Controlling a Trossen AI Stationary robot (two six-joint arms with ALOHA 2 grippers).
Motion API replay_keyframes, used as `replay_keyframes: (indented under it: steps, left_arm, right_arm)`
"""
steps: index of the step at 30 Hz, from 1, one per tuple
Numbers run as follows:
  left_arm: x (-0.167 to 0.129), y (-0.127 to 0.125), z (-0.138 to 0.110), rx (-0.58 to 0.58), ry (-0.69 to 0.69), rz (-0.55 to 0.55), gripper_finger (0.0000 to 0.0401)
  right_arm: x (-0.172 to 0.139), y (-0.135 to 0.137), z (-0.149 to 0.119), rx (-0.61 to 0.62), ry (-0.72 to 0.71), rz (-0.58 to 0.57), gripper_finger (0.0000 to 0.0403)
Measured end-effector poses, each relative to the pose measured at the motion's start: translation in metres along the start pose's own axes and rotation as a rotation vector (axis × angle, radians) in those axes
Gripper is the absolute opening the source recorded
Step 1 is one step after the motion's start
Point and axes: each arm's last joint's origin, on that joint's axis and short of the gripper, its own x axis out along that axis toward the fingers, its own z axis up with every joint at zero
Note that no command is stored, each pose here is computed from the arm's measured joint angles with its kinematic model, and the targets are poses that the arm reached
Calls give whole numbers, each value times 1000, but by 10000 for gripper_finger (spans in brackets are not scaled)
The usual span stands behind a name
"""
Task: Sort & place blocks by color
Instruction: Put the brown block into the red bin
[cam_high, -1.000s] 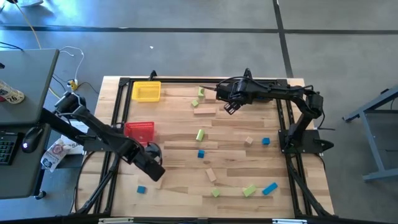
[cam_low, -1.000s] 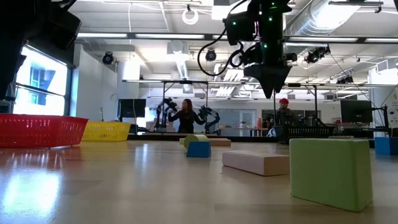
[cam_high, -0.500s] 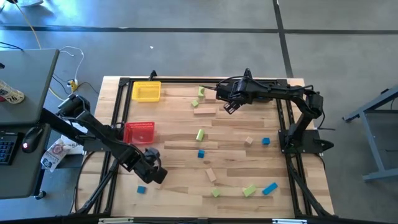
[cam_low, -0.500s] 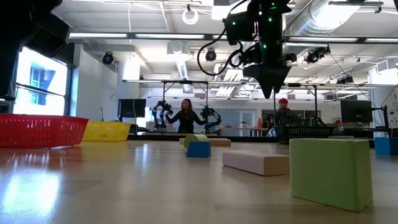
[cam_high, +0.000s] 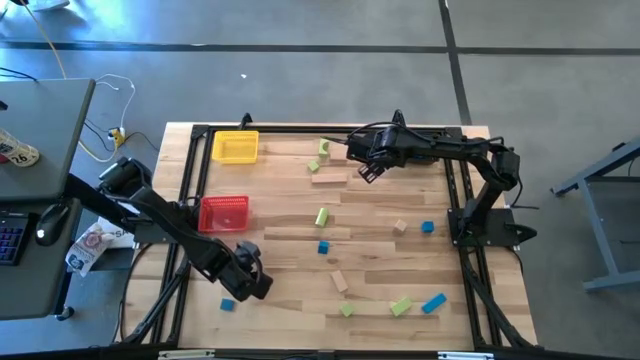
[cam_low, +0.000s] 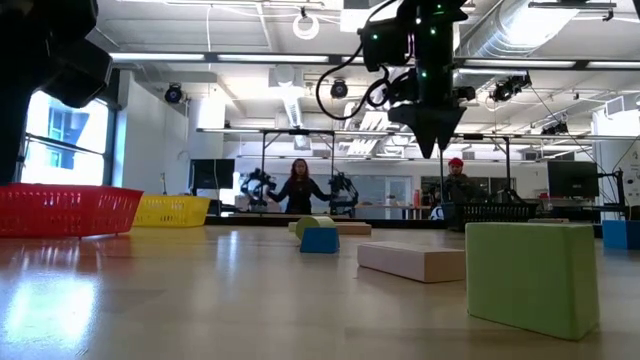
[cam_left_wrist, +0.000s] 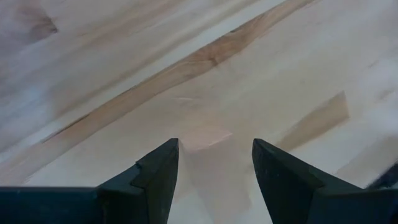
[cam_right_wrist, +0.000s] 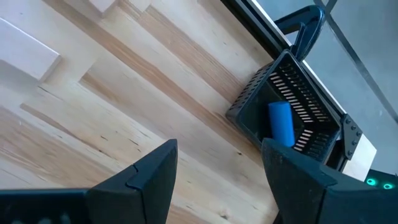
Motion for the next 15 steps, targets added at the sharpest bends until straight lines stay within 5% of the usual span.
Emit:
replay_keyframes:
  steps: [15]
  left_arm:
    - [19,-3,-10,19,5,5,189]
  right_arm:
    - [0,1,1,5,-8,6,220]
